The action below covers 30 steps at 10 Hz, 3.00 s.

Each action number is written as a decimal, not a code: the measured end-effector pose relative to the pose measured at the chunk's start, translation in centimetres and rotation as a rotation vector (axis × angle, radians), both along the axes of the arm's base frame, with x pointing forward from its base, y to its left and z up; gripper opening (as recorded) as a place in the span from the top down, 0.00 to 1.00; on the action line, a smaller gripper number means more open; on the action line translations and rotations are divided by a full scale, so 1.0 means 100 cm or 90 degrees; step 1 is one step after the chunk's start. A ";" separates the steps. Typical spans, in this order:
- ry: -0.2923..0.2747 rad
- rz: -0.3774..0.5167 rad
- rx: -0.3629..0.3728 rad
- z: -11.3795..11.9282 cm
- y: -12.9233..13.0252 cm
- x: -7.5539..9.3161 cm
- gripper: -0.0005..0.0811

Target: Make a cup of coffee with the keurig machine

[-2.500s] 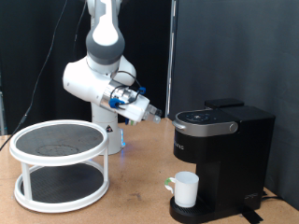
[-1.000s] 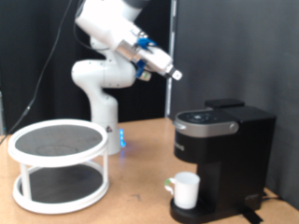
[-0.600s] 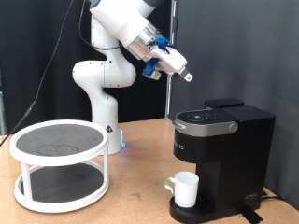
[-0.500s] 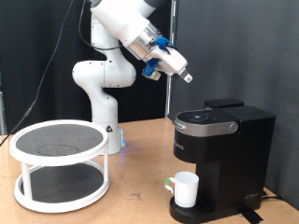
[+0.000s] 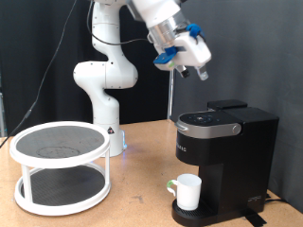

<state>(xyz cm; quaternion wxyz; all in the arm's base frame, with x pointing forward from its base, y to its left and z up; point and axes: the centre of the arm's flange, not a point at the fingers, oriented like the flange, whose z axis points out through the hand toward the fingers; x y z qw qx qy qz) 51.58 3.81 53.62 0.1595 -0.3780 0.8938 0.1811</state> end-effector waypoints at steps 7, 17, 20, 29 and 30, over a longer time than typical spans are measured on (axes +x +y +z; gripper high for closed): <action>0.021 0.068 -0.128 0.029 0.031 0.019 0.09; 0.027 0.073 -0.158 -0.034 0.045 0.018 0.23; 0.031 0.079 -0.161 -0.048 0.049 0.014 0.62; 0.060 0.089 -0.166 -0.082 0.058 0.002 0.99; 0.062 0.088 -0.167 -0.084 0.058 0.001 0.99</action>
